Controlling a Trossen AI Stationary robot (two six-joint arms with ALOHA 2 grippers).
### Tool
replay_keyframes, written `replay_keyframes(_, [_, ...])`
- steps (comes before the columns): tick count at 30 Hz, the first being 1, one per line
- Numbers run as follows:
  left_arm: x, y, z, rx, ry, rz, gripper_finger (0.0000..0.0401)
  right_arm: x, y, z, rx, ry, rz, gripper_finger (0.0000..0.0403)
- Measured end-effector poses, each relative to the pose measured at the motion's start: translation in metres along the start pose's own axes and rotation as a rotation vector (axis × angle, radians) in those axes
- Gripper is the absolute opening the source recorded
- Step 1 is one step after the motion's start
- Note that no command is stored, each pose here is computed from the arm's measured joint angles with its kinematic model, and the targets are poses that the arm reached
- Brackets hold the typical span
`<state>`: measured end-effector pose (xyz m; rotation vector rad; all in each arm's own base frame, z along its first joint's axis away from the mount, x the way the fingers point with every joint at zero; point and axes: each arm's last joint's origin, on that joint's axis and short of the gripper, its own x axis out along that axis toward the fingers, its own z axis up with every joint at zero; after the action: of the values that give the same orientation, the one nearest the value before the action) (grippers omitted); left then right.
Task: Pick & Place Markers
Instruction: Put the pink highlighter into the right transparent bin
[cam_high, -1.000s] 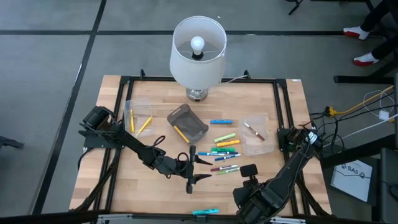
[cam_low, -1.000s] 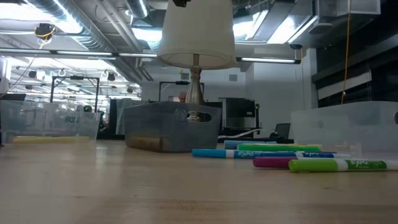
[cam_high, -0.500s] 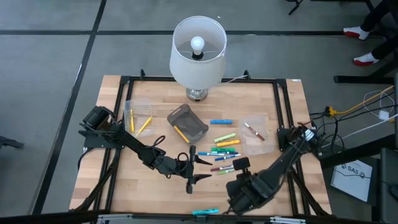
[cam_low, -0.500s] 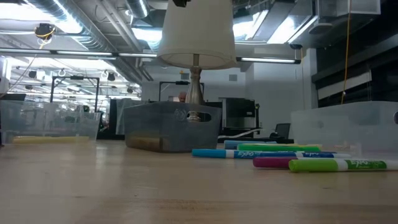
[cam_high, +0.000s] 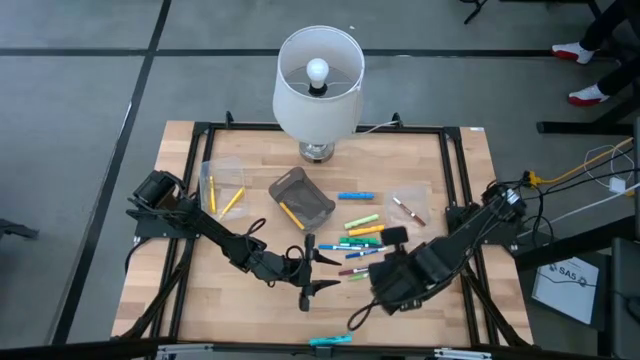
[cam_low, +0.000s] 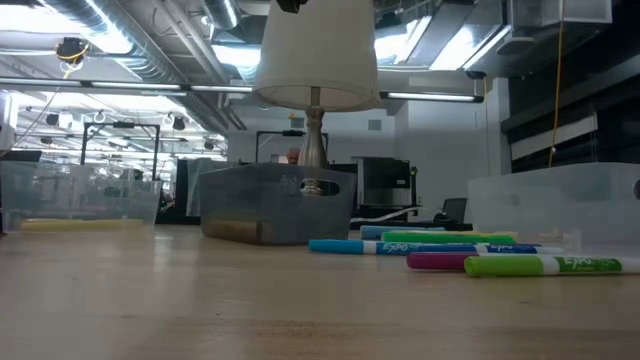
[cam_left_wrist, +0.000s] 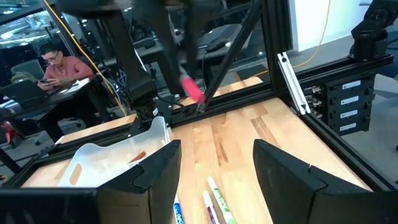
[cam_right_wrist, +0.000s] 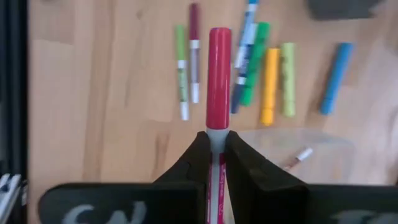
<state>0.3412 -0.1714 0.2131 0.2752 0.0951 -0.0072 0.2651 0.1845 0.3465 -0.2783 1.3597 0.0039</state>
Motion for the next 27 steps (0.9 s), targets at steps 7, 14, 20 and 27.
replay_keyframes(7, [0.000,0.000,0.000,0.002,0.003,0.000,0.0196,-0.011,-0.023,-0.030,0.112,-0.038,-0.045,0.0032])
replay_keyframes(14, [0.000,0.000,0.000,0.002,0.004,0.001,0.0196,-0.006,-0.045,-0.059,0.232,-0.016,-0.070,0.0032])
replay_keyframes(20, [0.000,0.000,0.000,0.002,0.004,0.001,0.0196,0.004,-0.062,-0.079,0.383,0.014,-0.095,0.0032])
replay_keyframes(27, [0.000,0.000,0.000,0.002,0.004,0.003,0.0196,0.019,-0.077,-0.090,0.543,0.060,-0.135,0.0032])
